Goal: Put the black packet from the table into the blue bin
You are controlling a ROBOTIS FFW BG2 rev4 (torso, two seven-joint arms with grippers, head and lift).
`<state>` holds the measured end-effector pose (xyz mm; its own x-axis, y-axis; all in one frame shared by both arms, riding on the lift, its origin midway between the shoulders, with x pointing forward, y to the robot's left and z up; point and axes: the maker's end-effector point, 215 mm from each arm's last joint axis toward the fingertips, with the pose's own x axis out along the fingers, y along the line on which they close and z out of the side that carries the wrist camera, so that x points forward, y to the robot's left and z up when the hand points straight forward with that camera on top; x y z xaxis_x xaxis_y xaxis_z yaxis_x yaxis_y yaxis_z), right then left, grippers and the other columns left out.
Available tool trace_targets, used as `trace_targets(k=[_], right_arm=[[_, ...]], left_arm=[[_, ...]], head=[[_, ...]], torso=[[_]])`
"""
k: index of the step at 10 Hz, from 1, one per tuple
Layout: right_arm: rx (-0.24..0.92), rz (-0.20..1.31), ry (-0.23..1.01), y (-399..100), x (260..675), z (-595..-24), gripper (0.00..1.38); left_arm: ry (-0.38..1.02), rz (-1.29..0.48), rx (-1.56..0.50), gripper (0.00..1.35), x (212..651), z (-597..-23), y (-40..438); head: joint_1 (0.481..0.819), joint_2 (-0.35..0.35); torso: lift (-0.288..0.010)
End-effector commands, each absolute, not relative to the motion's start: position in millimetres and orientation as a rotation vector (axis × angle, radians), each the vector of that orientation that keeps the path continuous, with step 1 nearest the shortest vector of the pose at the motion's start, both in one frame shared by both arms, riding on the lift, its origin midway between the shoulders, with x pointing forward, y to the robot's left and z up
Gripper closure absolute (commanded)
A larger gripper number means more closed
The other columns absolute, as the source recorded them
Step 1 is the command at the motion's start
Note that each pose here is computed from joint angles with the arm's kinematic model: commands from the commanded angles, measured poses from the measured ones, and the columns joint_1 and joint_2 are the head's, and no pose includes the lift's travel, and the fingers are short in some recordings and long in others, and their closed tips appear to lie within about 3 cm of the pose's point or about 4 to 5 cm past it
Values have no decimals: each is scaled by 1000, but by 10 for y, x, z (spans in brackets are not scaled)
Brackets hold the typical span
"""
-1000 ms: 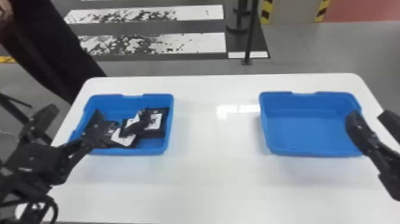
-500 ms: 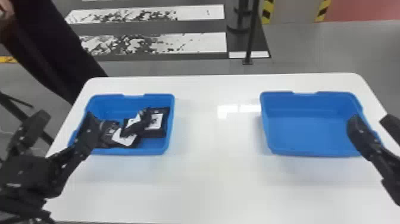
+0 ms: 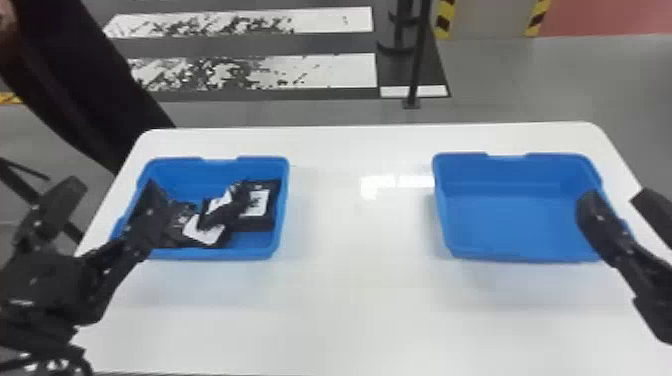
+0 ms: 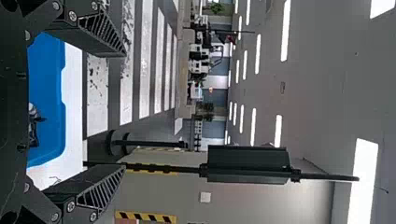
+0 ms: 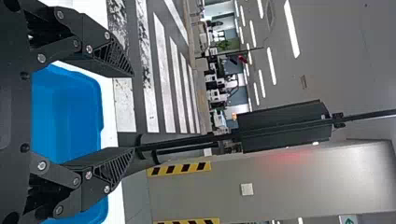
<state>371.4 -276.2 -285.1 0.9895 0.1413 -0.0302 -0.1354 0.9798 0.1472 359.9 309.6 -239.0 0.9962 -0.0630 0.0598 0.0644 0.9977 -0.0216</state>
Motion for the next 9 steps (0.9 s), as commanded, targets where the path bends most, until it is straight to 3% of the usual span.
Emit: trace_targets(k=[1,9], right_arm=[[147,138,43,-2767,3718,-2870,502],[145,138,41,-2768,3725,-2862,502]], left_arm=[[-43,-65,-42,185,3614,-2437,3093],[-56,-75,-57,185,3661,-2400,3066]], head=[[695,54],[695,45]], torso=[[-110],[-110]])
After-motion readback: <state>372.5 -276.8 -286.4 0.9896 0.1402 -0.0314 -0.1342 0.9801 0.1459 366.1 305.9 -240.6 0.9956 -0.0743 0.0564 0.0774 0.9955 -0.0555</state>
